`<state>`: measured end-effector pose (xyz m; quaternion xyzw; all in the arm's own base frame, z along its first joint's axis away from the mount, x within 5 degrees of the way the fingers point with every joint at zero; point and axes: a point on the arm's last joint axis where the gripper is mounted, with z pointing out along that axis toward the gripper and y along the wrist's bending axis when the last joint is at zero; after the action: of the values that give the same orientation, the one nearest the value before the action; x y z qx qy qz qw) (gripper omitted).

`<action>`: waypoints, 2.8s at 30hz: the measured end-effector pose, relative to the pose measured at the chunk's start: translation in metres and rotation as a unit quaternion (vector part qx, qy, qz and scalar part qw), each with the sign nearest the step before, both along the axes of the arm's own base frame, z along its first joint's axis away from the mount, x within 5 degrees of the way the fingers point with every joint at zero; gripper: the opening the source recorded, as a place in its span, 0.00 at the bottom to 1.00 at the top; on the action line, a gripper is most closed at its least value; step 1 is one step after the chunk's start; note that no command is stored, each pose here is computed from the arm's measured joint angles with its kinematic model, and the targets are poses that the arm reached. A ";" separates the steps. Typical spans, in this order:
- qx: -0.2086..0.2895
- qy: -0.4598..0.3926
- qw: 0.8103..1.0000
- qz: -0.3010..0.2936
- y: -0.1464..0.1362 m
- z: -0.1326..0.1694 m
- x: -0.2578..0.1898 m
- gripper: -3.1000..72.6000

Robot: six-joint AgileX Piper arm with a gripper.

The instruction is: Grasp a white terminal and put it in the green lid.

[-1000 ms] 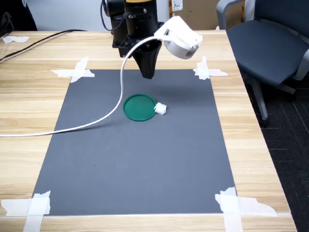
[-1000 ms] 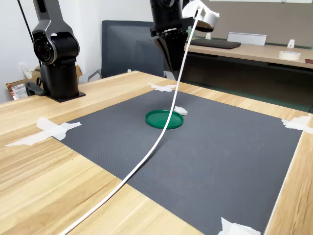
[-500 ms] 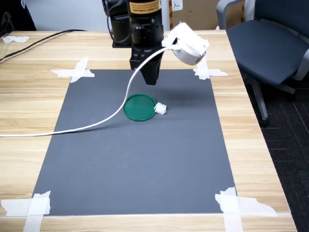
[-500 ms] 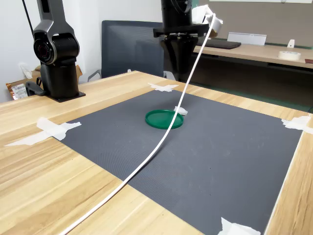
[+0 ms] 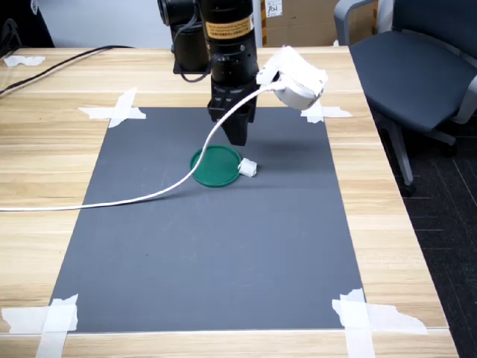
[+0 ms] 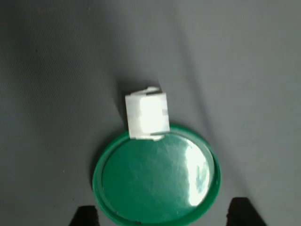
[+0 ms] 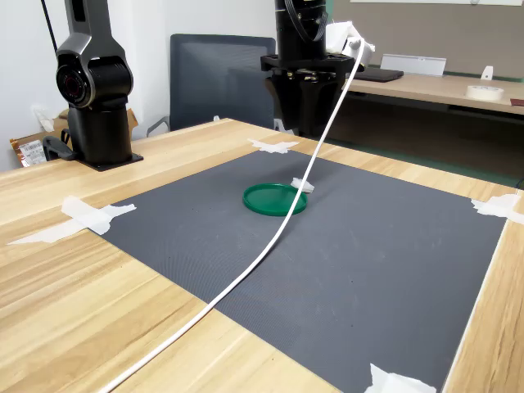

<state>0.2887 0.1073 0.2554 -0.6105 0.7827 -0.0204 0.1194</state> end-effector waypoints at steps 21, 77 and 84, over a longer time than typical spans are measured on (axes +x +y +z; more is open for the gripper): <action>-0.051 0.015 0.998 -0.021 0.031 -0.040 0.009 0.75; -0.086 0.022 0.996 -0.030 0.027 -0.077 0.014 0.75; -0.079 0.026 0.996 -0.036 0.028 -0.077 0.013 0.72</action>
<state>0.3018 0.1355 0.1783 -0.5900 0.8028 -0.0704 0.0491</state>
